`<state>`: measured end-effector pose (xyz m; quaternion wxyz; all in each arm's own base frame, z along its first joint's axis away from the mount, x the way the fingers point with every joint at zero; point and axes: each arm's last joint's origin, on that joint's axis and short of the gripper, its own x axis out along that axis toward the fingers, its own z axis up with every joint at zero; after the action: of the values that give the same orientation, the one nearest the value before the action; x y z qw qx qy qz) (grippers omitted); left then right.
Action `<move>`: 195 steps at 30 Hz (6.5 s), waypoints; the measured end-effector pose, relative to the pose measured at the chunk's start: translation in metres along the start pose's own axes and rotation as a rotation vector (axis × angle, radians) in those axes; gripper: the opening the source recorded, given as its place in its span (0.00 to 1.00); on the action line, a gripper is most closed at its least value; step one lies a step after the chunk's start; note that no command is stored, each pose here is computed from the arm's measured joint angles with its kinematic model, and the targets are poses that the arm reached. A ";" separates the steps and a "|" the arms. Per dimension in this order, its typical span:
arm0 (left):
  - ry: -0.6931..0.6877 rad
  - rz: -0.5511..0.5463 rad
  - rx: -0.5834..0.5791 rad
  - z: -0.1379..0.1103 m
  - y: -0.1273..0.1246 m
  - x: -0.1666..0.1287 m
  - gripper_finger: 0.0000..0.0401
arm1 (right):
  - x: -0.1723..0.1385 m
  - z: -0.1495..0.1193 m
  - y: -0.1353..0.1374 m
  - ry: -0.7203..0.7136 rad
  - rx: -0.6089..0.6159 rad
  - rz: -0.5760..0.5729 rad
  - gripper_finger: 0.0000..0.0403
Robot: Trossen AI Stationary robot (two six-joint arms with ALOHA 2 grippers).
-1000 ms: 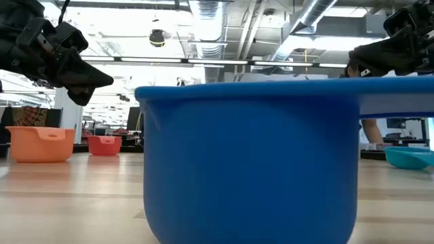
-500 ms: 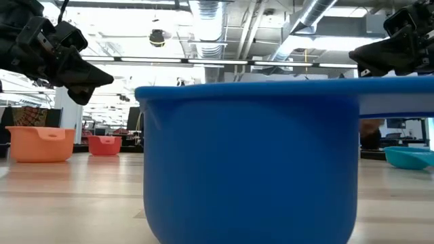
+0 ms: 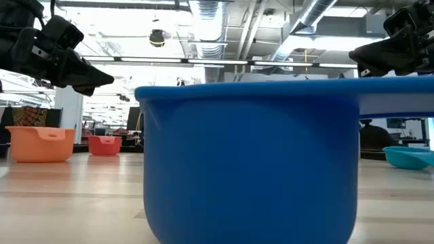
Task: Nest measuring cups in basket
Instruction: Move the orange measuring cup to the center
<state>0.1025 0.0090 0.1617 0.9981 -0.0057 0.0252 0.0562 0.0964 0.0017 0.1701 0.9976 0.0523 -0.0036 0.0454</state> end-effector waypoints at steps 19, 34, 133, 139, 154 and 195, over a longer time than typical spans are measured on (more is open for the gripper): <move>-0.093 0.074 -0.071 0.009 0.002 0.000 0.00 | 0.000 0.000 -0.005 0.030 -0.487 -0.180 0.19; -0.189 0.482 -0.078 0.017 0.013 -0.005 0.00 | -0.002 0.015 -0.010 -0.177 -0.055 -0.332 0.19; 0.123 0.850 -0.339 0.050 0.030 0.028 0.19 | 0.209 0.054 -0.060 0.476 0.287 -0.525 0.46; 0.308 0.729 -0.384 0.052 0.030 0.025 0.19 | 0.244 0.056 -0.075 0.473 0.322 -0.522 0.46; 0.646 0.294 -0.534 0.048 0.002 0.017 0.19 | 0.335 0.026 -0.078 0.426 0.428 -0.344 0.44; 1.213 0.106 -0.344 0.014 -0.081 0.034 0.19 | 0.474 -0.058 -0.062 0.462 0.516 0.110 0.63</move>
<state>0.1466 -0.0676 0.1747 0.7870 -0.1956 0.5772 0.0956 0.5737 -0.0111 0.1115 0.9220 0.2909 0.2309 0.1093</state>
